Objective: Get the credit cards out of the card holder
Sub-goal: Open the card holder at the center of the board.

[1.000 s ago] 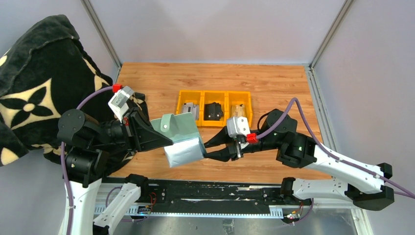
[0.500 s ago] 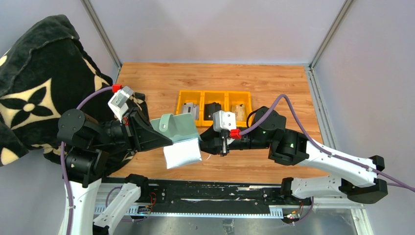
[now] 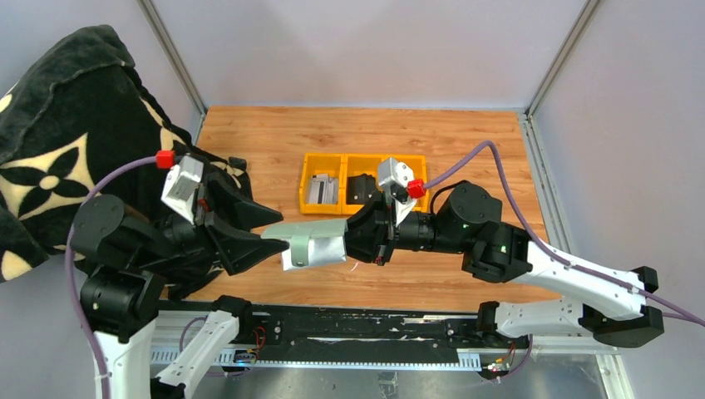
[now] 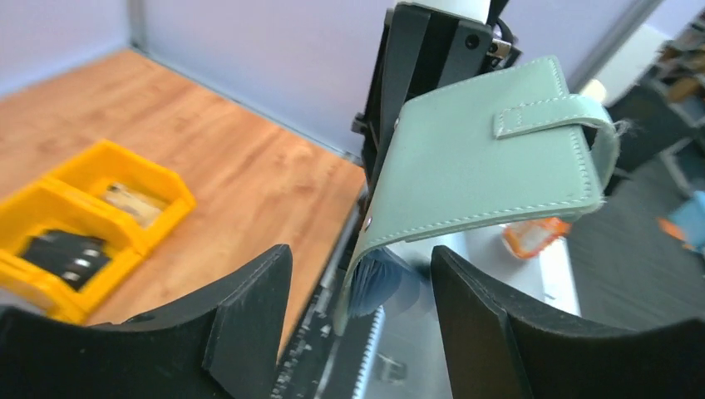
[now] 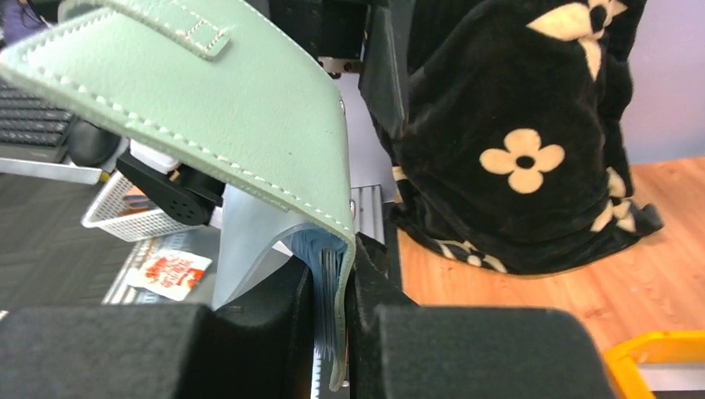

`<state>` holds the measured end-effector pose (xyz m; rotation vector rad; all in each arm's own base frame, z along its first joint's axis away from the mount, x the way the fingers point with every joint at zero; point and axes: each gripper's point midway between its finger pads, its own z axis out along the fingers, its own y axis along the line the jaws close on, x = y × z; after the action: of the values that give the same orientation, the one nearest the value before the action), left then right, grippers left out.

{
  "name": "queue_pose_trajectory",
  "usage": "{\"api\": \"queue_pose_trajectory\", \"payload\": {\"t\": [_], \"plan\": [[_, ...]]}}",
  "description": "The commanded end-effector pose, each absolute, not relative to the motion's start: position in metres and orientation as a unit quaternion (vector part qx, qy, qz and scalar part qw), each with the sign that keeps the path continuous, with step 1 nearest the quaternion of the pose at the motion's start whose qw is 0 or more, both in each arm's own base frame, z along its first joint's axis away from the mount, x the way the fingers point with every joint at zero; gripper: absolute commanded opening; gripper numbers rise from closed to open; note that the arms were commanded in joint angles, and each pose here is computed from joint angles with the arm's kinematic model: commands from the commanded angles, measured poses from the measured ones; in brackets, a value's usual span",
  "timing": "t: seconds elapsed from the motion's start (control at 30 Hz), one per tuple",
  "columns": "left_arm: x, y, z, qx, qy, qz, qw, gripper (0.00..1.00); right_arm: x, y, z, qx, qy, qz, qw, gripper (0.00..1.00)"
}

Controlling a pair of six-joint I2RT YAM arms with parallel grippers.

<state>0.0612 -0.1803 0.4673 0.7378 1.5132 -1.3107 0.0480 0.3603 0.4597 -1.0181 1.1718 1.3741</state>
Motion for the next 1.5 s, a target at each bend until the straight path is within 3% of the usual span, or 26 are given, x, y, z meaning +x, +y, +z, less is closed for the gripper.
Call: {"api": "queue_pose_trajectory", "payload": {"t": [0.0,0.17,0.43,0.77,0.83,0.97,1.07,1.33,1.47], "plan": [[0.076,-0.165,0.473,0.299,0.615,-0.451,0.573,0.68,0.041,0.357,0.467,-0.378,0.526,0.606,0.462,0.0],[0.074,-0.161,0.485,0.297,0.578,-0.436,0.623,0.61,0.032,0.368,0.45,-0.387,0.57,0.607,0.397,0.0],[0.081,-0.165,0.466,0.295,0.595,-0.447,0.6,0.51,0.018,0.391,0.439,-0.384,0.607,0.629,0.298,0.0],[0.108,-0.151,0.448,0.246,0.632,-0.396,0.619,0.06,0.023,0.393,0.434,-0.305,0.628,0.682,0.218,0.0],[0.116,-0.148,0.437,0.226,0.649,-0.39,0.613,0.01,0.023,0.391,0.434,-0.301,0.619,0.692,0.218,0.06],[0.127,-0.144,0.42,0.196,0.676,-0.381,0.6,0.0,0.022,0.387,0.424,-0.297,0.612,0.699,0.222,0.22],[0.129,-0.145,0.413,0.188,0.686,-0.386,0.587,0.0,0.022,0.386,0.414,-0.294,0.614,0.698,0.223,0.28],[0.127,-0.152,0.412,0.178,0.704,-0.417,0.547,0.0,0.024,0.387,0.393,-0.308,0.626,0.679,0.228,0.31],[0.122,-0.159,0.42,0.179,0.703,-0.441,0.528,0.0,0.032,0.387,0.381,-0.313,0.64,0.656,0.249,0.25]]}}
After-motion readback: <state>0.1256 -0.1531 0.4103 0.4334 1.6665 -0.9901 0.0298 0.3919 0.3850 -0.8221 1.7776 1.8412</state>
